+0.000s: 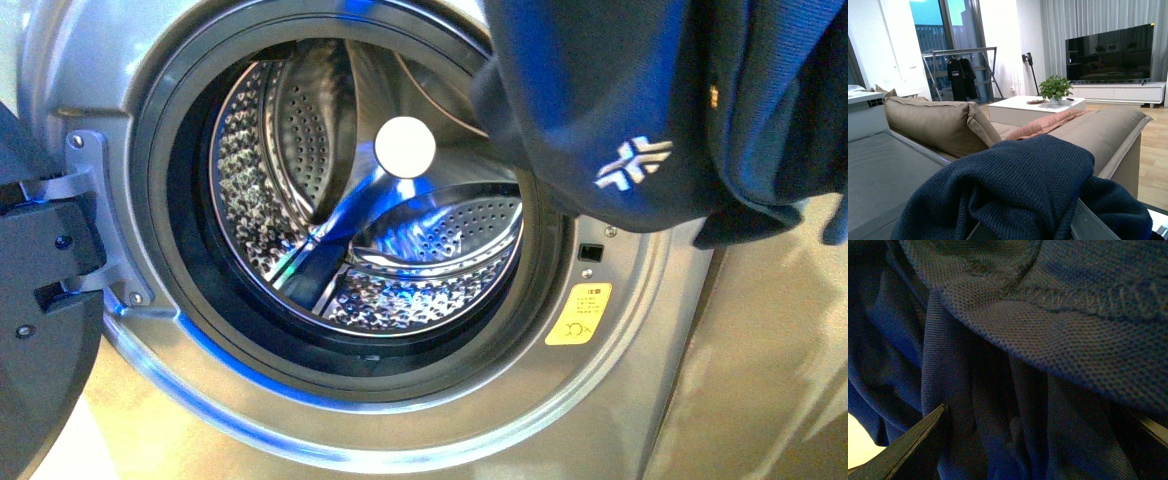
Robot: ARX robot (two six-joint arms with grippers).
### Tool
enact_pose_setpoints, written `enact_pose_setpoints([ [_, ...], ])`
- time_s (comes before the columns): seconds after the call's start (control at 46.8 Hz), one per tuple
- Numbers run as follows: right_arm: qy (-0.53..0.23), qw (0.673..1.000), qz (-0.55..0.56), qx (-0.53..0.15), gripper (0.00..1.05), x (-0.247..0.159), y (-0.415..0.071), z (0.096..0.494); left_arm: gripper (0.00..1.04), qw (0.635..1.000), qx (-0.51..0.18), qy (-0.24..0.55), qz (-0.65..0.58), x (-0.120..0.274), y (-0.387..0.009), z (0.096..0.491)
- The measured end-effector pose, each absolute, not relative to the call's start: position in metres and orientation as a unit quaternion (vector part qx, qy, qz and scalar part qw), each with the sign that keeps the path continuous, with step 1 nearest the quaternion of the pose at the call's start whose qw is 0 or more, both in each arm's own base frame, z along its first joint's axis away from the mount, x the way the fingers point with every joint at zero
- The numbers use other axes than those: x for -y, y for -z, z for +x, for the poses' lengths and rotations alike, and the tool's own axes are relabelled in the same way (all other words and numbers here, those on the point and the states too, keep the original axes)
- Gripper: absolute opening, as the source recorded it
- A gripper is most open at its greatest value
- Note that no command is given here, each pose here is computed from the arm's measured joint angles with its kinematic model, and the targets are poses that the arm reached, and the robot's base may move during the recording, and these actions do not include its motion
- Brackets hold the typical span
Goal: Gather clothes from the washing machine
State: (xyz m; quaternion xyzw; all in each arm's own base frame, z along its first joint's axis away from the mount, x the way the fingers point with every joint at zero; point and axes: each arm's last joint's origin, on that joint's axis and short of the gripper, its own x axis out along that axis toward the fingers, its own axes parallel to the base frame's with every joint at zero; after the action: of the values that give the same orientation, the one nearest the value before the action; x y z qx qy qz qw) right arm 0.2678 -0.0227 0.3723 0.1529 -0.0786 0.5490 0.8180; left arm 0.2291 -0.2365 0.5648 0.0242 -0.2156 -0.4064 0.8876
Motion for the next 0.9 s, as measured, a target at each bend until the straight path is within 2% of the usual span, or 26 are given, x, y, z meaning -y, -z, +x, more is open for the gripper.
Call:
enact_pose_setpoints([
  [0.064, -0.549, 0.818, 0.153, 0.079, 0.97, 0.023, -0.372, 0.268, 0.07, 0.888, 0.216, 0.406, 0.024, 0.236, -0.565, 0.229],
  [0.149, -0.537, 0.812, 0.223, 0.061, 0.97, -0.002, -0.373, 0.264, 0.07, 0.888, 0.216, 0.406, 0.024, 0.236, -0.565, 0.229],
  [0.213, -0.523, 0.818, 0.235, 0.048, 0.97, -0.010, -0.375, 0.261, 0.07, 0.888, 0.215, 0.405, 0.025, 0.237, -0.565, 0.229],
  [0.448, -0.499, 0.831, 0.241, 0.054, 0.97, -0.009, -0.367, 0.250, 0.07, 0.888, 0.217, 0.405, 0.025, 0.236, -0.565, 0.229],
  [0.598, -0.524, 0.811, 0.250, 0.076, 0.97, -0.012, -0.366, 0.236, 0.07, 0.888, 0.216, 0.405, 0.026, 0.237, -0.565, 0.229],
  [0.897, -0.519, 0.803, 0.283, 0.078, 0.97, -0.025, -0.376, 0.208, 0.07, 0.888, 0.216, 0.405, 0.026, 0.237, -0.565, 0.229],
])
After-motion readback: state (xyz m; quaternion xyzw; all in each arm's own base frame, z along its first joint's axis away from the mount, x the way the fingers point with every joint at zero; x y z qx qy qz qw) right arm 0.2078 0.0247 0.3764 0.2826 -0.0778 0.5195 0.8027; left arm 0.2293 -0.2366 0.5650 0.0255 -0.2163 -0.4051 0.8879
